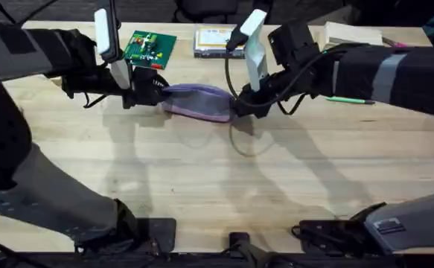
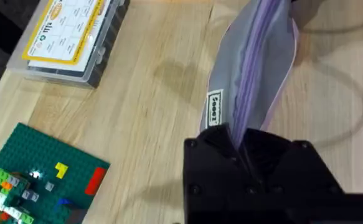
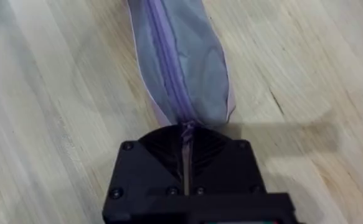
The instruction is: Unzip the bag, pick up the pens from the table one at a time and place them inside, then zip the bag closed.
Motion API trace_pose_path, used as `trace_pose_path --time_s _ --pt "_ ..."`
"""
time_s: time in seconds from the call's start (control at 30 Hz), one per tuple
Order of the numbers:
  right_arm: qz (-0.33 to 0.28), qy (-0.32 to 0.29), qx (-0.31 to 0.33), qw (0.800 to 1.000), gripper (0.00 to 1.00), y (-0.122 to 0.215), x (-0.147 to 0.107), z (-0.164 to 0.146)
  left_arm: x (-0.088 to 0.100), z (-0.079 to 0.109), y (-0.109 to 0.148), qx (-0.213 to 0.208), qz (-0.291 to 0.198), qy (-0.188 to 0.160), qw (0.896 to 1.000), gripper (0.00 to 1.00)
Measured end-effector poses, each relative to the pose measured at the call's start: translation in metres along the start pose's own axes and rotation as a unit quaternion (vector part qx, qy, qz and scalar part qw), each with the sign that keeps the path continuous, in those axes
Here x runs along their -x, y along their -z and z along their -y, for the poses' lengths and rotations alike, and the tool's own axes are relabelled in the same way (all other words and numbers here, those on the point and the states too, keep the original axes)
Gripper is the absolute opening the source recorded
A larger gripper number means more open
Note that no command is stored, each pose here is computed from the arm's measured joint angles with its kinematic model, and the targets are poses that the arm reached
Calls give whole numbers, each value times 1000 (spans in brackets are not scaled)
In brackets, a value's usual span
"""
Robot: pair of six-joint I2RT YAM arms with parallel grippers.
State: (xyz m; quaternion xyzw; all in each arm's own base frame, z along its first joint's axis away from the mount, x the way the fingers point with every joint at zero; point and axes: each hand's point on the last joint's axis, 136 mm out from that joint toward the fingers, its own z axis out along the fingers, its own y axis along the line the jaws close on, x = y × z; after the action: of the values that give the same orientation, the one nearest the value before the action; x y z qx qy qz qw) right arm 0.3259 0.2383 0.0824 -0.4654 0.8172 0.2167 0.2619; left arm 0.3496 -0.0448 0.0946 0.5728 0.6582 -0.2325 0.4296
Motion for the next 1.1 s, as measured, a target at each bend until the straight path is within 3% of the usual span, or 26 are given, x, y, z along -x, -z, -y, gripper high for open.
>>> trace_pose_path --time_s 0.33,0.63,1.1 --pt "5 3 -3 1000 31 3 3 0 0 -1 0 1 0 -1 1000 42" --pt "31 19 -22 999 30 29 21 -4 0 -1 0 2 2 -1 1000 42" --pt "21 18 -15 1000 30 49 26 -16 3 1 -2 -2 7 -1 1000 42"
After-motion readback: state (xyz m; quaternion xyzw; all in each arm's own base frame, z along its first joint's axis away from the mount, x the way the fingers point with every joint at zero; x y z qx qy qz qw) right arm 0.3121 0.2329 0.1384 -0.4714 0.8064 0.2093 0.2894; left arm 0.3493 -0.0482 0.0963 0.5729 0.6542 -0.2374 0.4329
